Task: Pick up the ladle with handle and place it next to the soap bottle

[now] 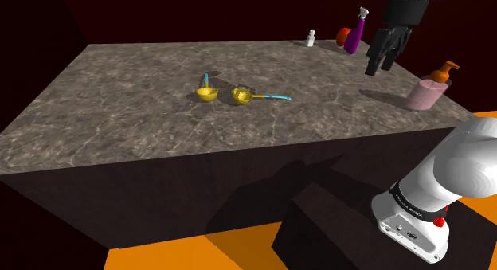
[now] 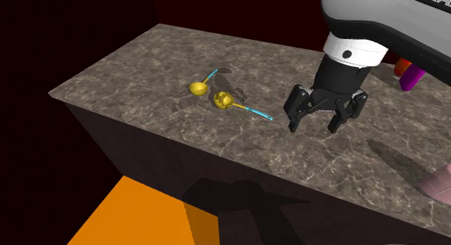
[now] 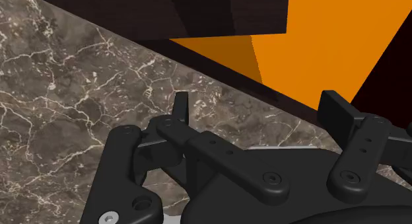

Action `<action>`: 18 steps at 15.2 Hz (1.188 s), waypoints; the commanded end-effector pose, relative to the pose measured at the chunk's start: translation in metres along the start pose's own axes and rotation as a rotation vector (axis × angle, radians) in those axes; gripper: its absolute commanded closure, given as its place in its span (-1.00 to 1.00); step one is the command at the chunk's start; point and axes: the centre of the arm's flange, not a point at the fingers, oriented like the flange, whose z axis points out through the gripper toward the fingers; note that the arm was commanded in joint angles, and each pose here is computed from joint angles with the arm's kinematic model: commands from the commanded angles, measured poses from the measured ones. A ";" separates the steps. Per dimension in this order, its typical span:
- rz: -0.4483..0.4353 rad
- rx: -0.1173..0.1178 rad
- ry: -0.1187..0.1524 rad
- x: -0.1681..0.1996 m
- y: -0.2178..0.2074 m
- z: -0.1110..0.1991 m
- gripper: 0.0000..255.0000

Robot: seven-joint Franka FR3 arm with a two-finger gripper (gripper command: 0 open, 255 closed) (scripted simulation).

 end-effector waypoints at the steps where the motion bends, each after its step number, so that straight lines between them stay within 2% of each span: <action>1: 0.000 0.000 0.000 0.000 0.000 0.000 -1.00; 10: -0.303 -0.084 0.062 0.093 0.001 0.056 -1.00; 18: -0.573 -0.158 0.117 0.176 -0.019 0.101 -1.00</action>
